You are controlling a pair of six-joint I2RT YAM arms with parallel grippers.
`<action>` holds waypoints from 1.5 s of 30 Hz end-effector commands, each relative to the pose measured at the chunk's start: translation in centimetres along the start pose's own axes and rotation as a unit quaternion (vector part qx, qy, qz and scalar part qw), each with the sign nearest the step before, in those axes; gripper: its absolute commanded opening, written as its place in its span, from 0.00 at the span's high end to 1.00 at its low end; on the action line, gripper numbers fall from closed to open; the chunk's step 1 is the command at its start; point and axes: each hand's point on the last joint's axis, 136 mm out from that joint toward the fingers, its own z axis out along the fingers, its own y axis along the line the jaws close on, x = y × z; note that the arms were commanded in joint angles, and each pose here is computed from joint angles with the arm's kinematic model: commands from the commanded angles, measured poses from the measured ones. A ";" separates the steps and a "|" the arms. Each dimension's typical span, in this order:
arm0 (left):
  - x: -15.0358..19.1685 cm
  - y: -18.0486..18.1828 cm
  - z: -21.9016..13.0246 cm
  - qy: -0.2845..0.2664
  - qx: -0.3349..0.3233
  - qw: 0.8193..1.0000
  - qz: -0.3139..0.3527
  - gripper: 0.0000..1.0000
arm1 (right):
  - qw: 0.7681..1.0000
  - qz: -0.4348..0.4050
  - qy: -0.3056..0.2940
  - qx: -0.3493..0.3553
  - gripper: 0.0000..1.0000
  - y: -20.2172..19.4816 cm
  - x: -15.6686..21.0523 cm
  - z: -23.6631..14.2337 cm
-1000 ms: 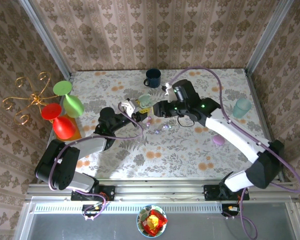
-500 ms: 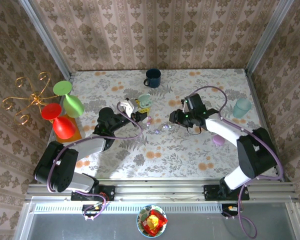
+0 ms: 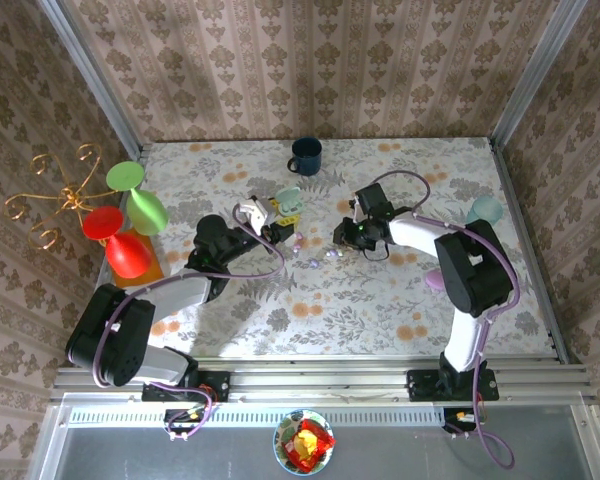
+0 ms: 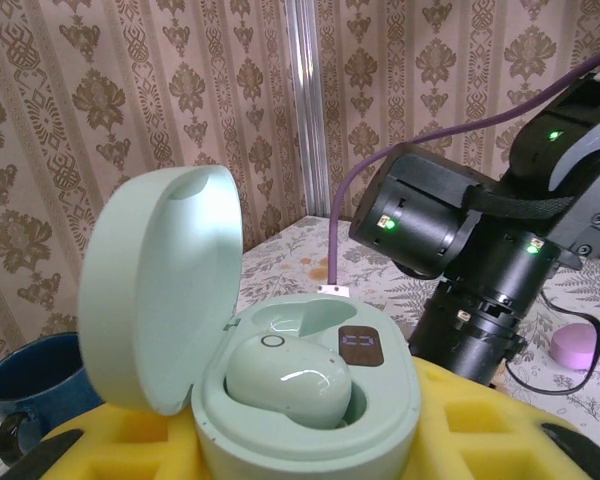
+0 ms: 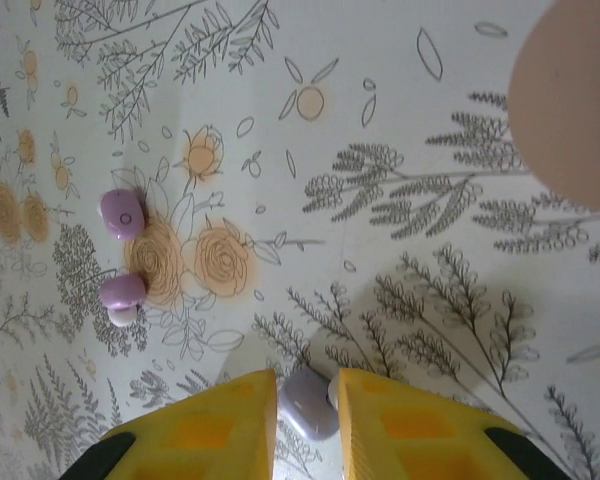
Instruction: Insert the wireless bluetooth earbuds into the charging case
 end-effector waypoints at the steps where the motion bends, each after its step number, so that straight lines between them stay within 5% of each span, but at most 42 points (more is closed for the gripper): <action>1: -1.3 -0.2 -0.6 -0.018 0.002 1.000 0.003 0.77 | 1.000 -0.015 0.022 0.005 0.76 -0.5 -0.2 0.7; 10: -0.8 0.0 -0.8 -0.009 -0.007 1.000 0.004 0.77 | 0.998 -0.005 0.060 0.024 0.79 -2.2 0.7 2.6; 26: -0.6 -0.1 -0.7 -0.010 -0.003 1.000 -0.001 0.77 | 0.997 0.014 0.079 0.020 0.84 -3.7 5.8 0.4; 39: -0.8 -0.3 -0.9 -0.017 0.001 1.000 -0.007 0.77 | 0.996 -0.020 0.089 0.000 0.83 -0.5 7.6 -0.4; 45: -0.6 0.1 -1.7 -0.017 -0.017 1.000 -0.009 0.77 | 0.994 -0.066 0.061 0.065 0.81 -0.4 7.1 -2.6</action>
